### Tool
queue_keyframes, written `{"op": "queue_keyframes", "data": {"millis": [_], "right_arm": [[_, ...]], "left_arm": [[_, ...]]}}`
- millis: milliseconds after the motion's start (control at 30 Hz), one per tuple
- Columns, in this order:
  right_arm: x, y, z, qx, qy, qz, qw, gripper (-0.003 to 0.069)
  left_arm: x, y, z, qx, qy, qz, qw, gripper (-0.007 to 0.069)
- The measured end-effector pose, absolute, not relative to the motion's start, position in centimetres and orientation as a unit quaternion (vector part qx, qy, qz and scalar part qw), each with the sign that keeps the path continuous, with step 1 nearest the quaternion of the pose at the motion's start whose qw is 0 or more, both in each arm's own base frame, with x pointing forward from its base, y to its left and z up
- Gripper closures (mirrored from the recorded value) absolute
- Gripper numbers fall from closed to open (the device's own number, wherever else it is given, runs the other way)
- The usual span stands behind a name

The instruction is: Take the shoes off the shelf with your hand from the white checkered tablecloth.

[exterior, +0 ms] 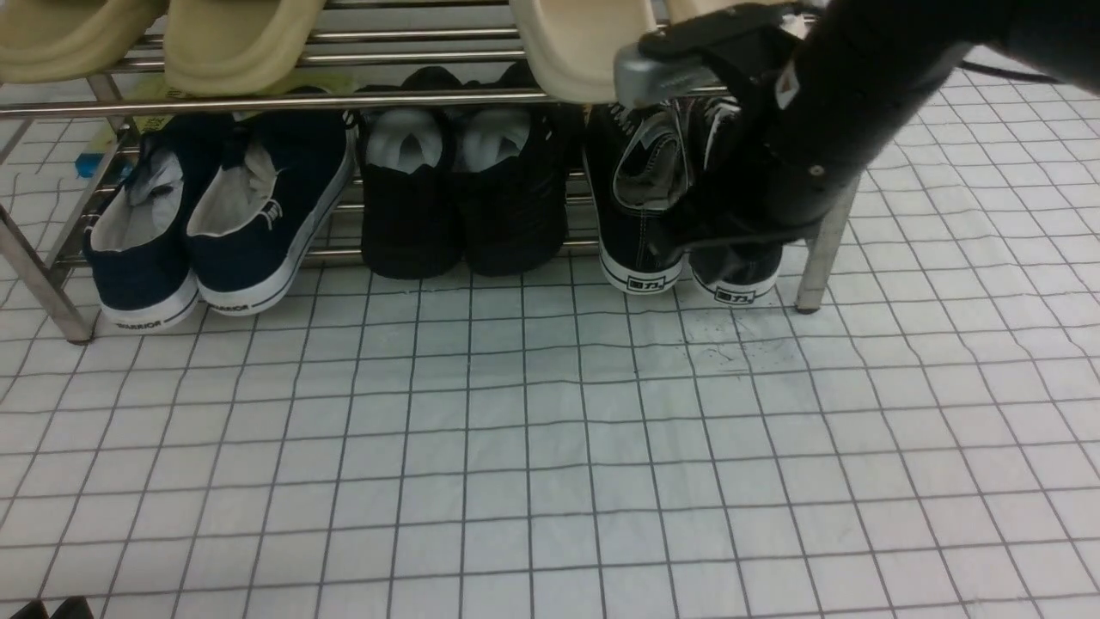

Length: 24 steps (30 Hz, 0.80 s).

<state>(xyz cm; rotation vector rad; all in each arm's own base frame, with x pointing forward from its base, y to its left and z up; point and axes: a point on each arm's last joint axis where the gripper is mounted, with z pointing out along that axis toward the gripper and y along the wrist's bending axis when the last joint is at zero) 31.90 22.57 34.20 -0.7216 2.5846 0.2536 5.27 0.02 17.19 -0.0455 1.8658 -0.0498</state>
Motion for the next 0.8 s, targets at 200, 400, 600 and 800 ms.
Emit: {"op": "queue_keyframes", "data": {"millis": [200,400,600,800], "right_arm": [[34.0,24.7,32.4,-0.296,0.912,0.060,0.277,0.0348],[35.7,25.5,30.1,-0.312,0.903,0.035,0.294,0.0175],[37.0,25.7,28.6,-0.334,0.889,-0.004,0.313,0.0097],[37.4,25.9,28.7,-0.339,0.879,-0.006,0.335,0.0092]], "left_arm": [[5.3,0.0,17.2,-0.020,0.803,-0.021,0.595,0.0428],[5.3,0.0,17.2,-0.020,0.803,-0.021,0.595,0.0428],[5.3,0.0,17.2,-0.020,0.803,-0.021,0.595,0.0428],[5.3,0.0,17.2,-0.020,0.803,-0.021,0.595,0.0428]]}}
